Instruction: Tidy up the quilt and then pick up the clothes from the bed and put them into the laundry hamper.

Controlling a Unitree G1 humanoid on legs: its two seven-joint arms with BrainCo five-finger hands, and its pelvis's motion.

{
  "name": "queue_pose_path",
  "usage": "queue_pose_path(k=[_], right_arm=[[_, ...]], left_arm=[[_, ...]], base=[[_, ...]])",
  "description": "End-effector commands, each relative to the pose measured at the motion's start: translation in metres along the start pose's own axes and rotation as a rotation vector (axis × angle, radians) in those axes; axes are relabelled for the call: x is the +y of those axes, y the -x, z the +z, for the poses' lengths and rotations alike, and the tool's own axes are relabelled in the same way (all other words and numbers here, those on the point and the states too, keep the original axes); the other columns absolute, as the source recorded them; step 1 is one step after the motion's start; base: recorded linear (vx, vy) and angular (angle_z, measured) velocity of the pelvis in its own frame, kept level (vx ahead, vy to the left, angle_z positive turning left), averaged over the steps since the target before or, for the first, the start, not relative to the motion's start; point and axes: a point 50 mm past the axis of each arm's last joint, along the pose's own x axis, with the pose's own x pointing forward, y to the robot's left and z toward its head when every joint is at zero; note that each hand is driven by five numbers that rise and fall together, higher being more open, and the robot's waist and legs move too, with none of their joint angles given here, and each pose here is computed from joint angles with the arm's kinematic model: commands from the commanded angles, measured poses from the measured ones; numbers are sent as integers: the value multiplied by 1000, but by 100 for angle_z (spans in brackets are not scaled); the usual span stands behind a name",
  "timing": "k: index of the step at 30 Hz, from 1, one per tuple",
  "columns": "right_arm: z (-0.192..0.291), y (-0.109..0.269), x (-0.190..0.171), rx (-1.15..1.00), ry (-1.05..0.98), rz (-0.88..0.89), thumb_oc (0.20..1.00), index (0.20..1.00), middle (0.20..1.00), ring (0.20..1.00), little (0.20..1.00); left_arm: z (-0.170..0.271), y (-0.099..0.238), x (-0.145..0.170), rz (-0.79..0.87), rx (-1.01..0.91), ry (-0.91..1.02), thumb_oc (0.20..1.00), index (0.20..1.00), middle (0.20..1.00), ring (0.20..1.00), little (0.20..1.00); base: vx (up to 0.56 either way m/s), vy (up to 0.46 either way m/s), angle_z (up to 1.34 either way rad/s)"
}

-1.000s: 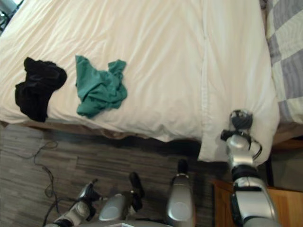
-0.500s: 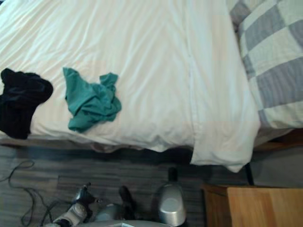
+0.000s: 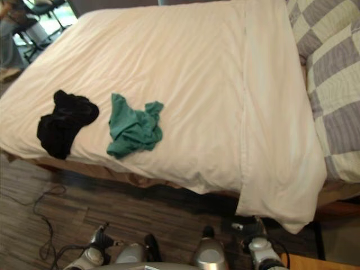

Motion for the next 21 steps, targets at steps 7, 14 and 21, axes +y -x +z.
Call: queue_pose_path(k=[7, 14, 21], right_arm=[[-51, 13, 29, 240, 131, 86, 1000, 1000, 1000, 1000, 1000], [-38, 12, 45, 187, 163, 156, 1000, 1000, 1000, 1000, 1000], [-20, 1, 34, 110, 307, 146, 1000, 1000, 1000, 1000, 1000]], left_arm=[[-8, -7, 35, 59, 15, -234, 1000, 1000, 1000, 1000, 1000], [-16, -8, 50, 61, 75, -234, 1000, 1000, 1000, 1000, 1000], [3, -8, 30, 42, -3, -127, 1000, 1000, 1000, 1000, 1000]], base=[[245, 606, 54], [275, 379, -4], [339, 144, 8]])
